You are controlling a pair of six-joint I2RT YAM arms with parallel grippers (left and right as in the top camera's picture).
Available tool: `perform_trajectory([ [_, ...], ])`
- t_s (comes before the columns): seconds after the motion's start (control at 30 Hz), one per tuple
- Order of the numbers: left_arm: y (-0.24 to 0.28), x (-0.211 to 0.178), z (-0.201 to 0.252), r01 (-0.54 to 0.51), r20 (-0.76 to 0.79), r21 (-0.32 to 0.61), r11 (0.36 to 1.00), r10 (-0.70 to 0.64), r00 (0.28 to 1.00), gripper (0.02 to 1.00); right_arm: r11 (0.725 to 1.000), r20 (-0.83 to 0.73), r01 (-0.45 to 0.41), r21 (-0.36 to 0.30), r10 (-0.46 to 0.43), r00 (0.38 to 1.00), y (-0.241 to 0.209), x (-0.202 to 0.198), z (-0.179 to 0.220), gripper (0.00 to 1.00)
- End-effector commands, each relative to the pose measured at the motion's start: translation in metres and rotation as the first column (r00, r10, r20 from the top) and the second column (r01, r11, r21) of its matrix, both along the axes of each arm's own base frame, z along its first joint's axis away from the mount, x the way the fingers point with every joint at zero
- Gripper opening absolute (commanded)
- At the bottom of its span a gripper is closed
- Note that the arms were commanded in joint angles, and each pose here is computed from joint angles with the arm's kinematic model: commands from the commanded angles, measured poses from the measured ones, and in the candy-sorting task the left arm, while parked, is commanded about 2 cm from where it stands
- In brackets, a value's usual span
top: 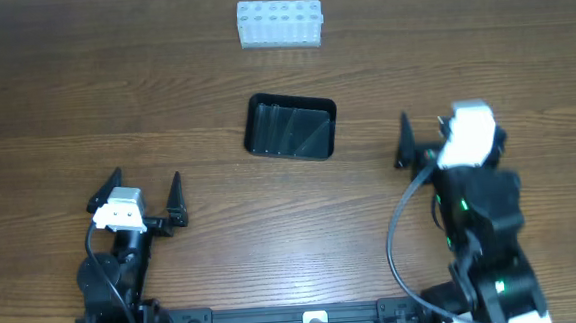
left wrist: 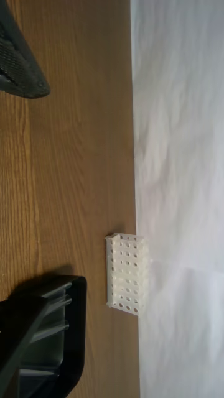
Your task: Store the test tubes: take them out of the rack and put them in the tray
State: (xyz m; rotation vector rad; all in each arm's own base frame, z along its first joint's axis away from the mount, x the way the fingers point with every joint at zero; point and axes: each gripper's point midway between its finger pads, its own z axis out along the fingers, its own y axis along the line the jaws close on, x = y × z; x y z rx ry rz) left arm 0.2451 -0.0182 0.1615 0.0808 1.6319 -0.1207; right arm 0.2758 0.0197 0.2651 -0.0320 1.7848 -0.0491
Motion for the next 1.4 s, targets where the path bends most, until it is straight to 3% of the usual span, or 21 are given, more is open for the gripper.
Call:
perform_trajectory([
  [0.03,-0.002,0.000,-0.001,0.015,0.003,0.010,1.000,-0.015,1.000,1.000,0.999,0.065,-0.048,0.003,0.048,0.997,-0.002,-0.018,-0.025,0.993],
  [0.33,-0.002,0.000,-0.001,0.015,0.003,0.010,1.000,-0.015,1.000,1.000,0.999,0.112,-0.029,-0.019,0.031,0.993,-0.007,-0.023,-0.073,0.993],
  [0.67,-0.002,0.000,-0.001,0.015,0.004,0.010,1.000,-0.015,1.000,1.000,0.999,0.207,-0.022,-0.028,0.027,0.978,-0.007,-0.020,-0.089,0.991],
  [1.13,-0.002,0.000,-0.001,0.015,0.004,0.010,1.000,-0.015,1.000,1.000,0.999,0.157,-0.021,-0.034,0.026,0.987,-0.009,-0.029,-0.104,0.993],
  [1.4,-0.002,0.000,-0.001,0.015,0.003,0.010,1.000,-0.015,1.000,1.000,0.998,0.152,0.054,-0.033,-0.048,0.987,-0.028,-0.030,-0.105,0.993],
])
